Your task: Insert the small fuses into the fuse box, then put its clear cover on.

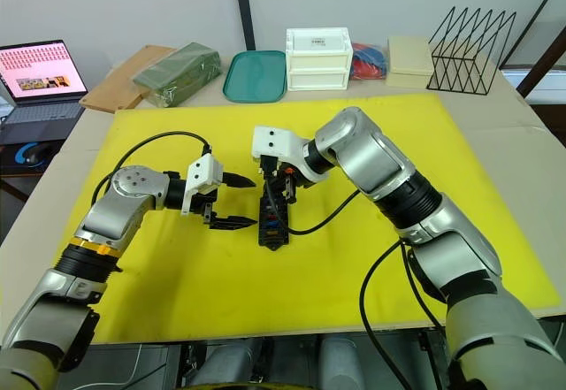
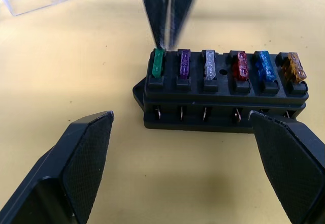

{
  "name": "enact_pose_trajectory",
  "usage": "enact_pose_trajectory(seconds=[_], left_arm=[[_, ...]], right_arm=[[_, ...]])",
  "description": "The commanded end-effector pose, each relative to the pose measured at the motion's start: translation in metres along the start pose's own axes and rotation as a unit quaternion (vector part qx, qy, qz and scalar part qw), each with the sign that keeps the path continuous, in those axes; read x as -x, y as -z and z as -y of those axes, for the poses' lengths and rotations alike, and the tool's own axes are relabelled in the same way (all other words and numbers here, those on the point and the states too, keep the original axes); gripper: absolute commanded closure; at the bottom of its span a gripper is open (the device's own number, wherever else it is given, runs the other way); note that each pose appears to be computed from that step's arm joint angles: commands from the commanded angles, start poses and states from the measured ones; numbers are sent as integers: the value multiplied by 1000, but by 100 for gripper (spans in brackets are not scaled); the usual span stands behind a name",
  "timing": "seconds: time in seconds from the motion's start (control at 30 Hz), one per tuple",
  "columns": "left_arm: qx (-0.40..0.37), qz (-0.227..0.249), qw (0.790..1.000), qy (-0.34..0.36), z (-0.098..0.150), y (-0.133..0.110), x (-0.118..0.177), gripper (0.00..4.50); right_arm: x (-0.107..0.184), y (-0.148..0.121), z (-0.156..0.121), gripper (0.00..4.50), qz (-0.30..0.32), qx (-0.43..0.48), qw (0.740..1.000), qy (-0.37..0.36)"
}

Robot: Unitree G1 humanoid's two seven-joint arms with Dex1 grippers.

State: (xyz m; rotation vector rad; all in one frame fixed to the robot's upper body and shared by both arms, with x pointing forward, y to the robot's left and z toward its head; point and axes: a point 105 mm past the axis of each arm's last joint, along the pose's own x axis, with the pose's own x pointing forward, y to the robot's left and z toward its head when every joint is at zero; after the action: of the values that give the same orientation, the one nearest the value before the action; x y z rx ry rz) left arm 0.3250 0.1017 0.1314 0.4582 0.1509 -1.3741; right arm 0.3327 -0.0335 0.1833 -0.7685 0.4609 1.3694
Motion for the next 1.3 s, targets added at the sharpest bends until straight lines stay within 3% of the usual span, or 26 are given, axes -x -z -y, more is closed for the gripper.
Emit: enact_pose_trajectory(seconds=[0.03, 0.7, 1.3], left_arm=[[-20, 11, 1000, -7, -2, -10, 3, 0], [-19, 9, 1000, -4, 2, -10, 3, 0], [-17, 8, 1000, -6, 3, -15, 7, 0]], right_arm=[[6, -10, 3, 448, 27, 13, 999, 14], [-14, 32, 2, 448, -25, -4, 1000, 12], [-15, 33, -3, 448, -34, 4, 999, 6]])
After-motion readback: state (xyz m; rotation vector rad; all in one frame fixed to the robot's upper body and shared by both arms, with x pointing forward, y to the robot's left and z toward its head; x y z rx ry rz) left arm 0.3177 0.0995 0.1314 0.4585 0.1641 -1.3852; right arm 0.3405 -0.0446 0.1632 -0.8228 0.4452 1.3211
